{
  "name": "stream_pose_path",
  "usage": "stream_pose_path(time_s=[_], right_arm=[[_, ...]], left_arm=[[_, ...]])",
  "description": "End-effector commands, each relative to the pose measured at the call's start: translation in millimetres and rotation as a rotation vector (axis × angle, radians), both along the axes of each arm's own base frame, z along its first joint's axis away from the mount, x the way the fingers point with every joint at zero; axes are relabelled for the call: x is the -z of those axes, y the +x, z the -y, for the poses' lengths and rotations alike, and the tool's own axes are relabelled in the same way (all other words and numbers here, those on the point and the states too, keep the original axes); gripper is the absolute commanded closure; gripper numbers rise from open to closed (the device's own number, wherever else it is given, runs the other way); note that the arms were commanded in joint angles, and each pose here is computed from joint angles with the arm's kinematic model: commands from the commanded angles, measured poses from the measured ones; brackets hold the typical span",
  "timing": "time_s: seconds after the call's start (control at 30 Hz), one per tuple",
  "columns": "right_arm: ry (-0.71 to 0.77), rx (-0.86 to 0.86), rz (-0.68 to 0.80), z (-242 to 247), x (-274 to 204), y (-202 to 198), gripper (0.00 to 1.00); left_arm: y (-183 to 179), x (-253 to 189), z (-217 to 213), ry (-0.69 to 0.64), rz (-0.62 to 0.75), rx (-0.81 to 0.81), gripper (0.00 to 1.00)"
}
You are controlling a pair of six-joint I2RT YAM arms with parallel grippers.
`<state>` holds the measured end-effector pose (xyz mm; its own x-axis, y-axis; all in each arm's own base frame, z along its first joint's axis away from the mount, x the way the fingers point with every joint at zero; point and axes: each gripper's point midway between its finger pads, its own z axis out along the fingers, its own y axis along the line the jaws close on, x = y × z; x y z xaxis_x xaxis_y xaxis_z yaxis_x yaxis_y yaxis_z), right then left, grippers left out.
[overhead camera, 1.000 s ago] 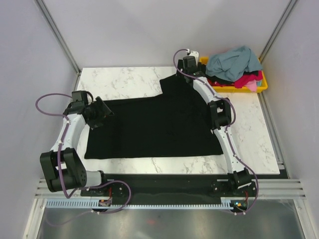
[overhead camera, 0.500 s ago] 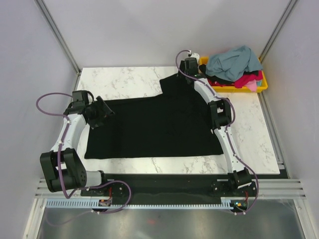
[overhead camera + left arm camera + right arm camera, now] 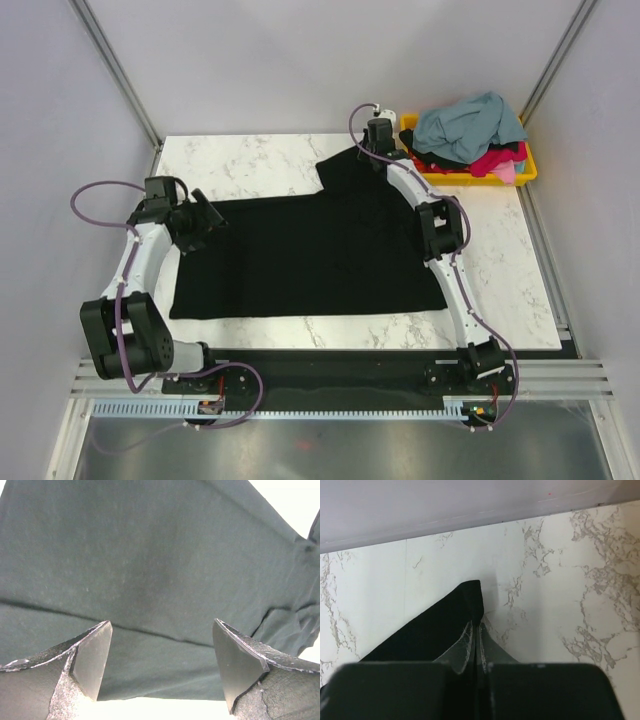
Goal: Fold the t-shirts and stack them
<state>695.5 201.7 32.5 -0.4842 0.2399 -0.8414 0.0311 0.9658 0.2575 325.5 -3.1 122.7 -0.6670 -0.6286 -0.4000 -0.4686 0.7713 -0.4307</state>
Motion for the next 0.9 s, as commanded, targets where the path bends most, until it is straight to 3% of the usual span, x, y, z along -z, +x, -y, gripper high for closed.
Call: stream_pose_path(time_s=[0.0,0.03,0.07,0.1,0.3,0.6,0.87], right_arm=[[-0.016,0.040,0.084,20.3,-49.8,7.9,1.00],[-0.005,0.048,0.125,23.4,-65.7,11.1,1.00],[-0.013,0.057,0.097,29.5,-52.9,4.5,1.00],[0.012,0.074,0.136,35.9,-81.8,3.7,1.00],[0.103,0.041,0.139,39.1,-102.1,-9.5,1.00],[0.192,-0.016,0.108,27.0,-109.2,-30.5,1.00],[0.203,-0.021,0.072,30.6,-97.1,-37.5,1.00]], left_arm=[[29.5,-19.7,-14.0,0.062,0.039,-0.026,0.12],[44.1,-34.3,-19.0,0.076,0.070,-0.037,0.12],[50.3,-35.5,-25.2,0.097,0.063,-0.058,0.12],[56.3,-25.5,-30.2,0.108,0.020,-0.069,0.12],[109.5,-43.3,-91.5,0.338,0.007,-0.199,0.16],[143.7,26.0,-100.1,0.302,-0.136,-0.211,0.21],[138.7,64.2,-105.3,0.316,-0.215,-0.244,0.30]])
